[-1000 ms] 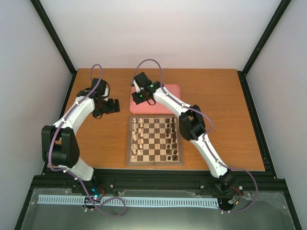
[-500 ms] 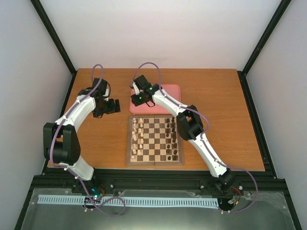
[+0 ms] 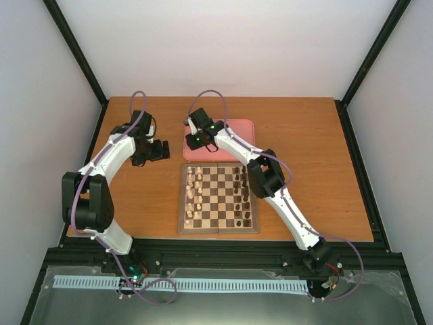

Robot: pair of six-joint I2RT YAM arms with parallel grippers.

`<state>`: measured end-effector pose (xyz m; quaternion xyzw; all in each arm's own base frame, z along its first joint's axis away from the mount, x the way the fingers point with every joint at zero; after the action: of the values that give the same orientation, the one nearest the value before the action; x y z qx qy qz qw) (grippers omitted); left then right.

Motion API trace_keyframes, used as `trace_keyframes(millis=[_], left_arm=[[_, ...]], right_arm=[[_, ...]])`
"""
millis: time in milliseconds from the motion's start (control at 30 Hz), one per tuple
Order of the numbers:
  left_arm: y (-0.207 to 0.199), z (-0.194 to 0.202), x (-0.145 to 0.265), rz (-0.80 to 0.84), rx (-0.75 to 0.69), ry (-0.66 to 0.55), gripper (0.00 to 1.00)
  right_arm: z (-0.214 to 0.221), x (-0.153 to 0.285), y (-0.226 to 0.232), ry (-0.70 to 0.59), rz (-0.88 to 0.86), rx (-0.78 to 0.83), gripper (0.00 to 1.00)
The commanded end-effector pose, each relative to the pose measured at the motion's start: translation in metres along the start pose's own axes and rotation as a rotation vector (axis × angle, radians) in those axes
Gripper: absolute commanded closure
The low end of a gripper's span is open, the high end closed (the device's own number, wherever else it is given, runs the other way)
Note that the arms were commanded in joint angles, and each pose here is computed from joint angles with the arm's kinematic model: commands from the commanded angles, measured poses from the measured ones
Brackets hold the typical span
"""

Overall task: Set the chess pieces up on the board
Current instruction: Pick up the chess piece from the storage box.

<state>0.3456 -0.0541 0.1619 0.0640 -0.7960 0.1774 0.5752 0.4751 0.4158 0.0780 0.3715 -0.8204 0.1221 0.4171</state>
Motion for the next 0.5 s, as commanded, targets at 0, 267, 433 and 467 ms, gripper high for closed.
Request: trace_keyframes(millis=[0, 267, 433, 467], left_arm=[[-0.0066, -0.0061, 0.0043, 0.017, -0.007, -0.006, 0.0], [-0.007, -0.0066, 0.0017, 0.014, -0.008, -0.001, 0.0], [-0.0076, -0.0068, 0.001, 0.015, -0.008, 0.002, 0.0], [-0.0074, -0.007, 0.0009, 0.015, -0.008, 0.003, 0.0]], right_arm=[[-0.0083, -0.0019, -0.0068, -0.039, -0.001, -0.015, 0.65], [-0.0143, -0.0009, -0.0102, -0.067, -0.004, -0.019, 0.77], [-0.0157, 0.0022, -0.0124, -0.069, -0.013, -0.019, 0.93], [-0.015, 0.0028, -0.0137, -0.065, -0.01, -0.021, 0.95]])
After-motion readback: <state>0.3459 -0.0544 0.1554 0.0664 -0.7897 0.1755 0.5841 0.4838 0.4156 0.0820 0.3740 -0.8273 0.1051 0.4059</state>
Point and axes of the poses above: each gripper's point midway between its finger pads, its own x axis back along the fingers, its own y axis along the line the jaws close on, z = x × y, the point moved 5 cm from there along x, back along the fingers, and after that the axes turned 9 degrees about x, right-handed, at the moved point
